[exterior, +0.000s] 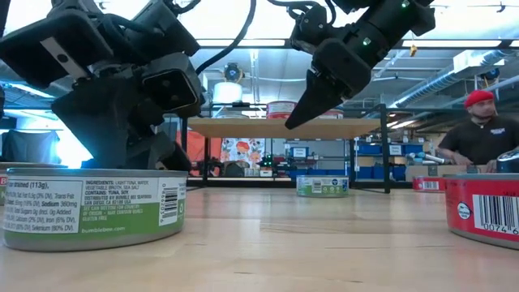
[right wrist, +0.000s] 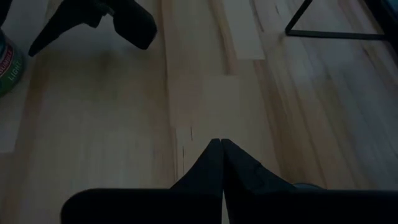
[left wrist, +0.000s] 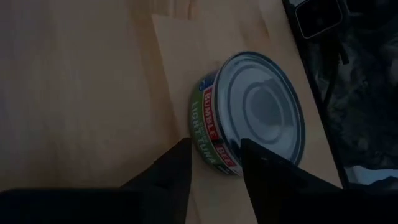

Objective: Stack canned seafood by type on shelf
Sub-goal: Stack the green and white tuna can on top of the green and white tuna can on the shelf

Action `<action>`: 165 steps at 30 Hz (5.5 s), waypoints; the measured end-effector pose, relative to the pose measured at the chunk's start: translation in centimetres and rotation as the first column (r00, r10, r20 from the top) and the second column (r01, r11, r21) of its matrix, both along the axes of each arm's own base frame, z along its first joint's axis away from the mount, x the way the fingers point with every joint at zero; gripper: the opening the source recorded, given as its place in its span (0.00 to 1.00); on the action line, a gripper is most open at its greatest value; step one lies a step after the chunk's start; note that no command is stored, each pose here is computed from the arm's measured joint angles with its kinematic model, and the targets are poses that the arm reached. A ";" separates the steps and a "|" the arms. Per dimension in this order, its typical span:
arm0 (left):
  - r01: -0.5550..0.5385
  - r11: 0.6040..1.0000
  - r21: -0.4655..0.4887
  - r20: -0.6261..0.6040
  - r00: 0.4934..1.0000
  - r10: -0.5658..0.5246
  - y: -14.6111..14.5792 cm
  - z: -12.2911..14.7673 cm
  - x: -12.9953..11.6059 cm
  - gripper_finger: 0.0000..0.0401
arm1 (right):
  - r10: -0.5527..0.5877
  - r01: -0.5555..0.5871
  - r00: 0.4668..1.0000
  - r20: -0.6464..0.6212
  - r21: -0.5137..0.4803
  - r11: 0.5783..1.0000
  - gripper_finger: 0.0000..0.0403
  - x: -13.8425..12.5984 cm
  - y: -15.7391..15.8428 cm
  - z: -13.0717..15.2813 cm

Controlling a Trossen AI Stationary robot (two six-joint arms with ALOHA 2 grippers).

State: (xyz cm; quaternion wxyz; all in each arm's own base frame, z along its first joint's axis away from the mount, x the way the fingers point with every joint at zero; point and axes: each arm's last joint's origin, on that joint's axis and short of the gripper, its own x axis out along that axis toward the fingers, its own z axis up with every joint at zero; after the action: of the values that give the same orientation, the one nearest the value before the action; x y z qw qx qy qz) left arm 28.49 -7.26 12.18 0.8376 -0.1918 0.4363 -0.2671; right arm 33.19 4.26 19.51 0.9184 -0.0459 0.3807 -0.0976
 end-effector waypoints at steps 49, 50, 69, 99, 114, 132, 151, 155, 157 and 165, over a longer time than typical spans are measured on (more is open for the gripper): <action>-0.081 0.987 0.139 0.078 0.994 0.070 2.3 0.0 0.5 0.00 | 0.004 -0.004 1.000 0.007 0.007 1.000 0.02 0.0 0.3 0.0; -0.082 0.986 0.142 0.079 0.994 0.071 2.3 0.0 0.5 0.00 | 0.004 -0.004 1.000 0.007 0.007 1.000 0.02 0.0 0.3 0.0; -0.070 0.981 0.182 0.109 0.993 0.051 2.4 0.0 0.5 0.00 | -0.019 0.019 1.000 0.015 0.036 0.999 0.02 0.0 0.3 0.0; -0.153 0.969 0.193 0.193 0.974 0.115 2.7 -1.0 -0.4 0.00 | 0.041 -0.103 0.962 0.268 0.223 0.969 0.26 0.7 5.4 1.7; -0.192 0.961 0.198 0.235 0.961 0.144 2.8 -1.0 -0.4 0.00 | 0.055 -0.118 0.960 0.273 0.220 0.968 0.65 3.9 7.2 -0.9; -0.217 0.954 0.206 0.254 0.954 0.162 3.0 -0.8 -0.3 0.00 | 0.119 -0.167 0.967 0.225 0.212 0.963 0.65 7.6 7.0 -3.0; -0.258 0.945 0.202 0.289 0.937 0.195 4.3 2.9 -2.3 0.00 | 0.144 -0.182 0.971 0.190 0.203 0.962 0.64 6.8 6.3 -1.3; -0.245 0.949 0.197 0.295 0.938 0.180 4.0 5.2 -3.6 0.02 | 0.125 -0.151 0.981 0.152 0.179 0.972 0.64 5.9 5.9 -0.2; -0.233 0.953 0.193 0.300 0.939 0.169 3.7 6.0 -4.1 0.04 | 0.108 -0.130 0.985 0.138 0.161 0.978 0.65 5.6 5.7 0.3; -0.223 0.928 0.299 0.239 0.959 0.153 1.2 7.0 -5.0 0.25 | 0.085 -0.094 0.994 0.073 0.133 0.987 0.64 4.9 5.5 0.2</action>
State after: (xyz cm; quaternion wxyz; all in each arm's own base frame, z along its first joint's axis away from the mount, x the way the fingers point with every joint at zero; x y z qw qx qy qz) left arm 23.54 -6.03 19.21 0.9210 -0.0637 0.3620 -0.1291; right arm 38.12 9.71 19.75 0.9350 0.0032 0.3532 -0.0313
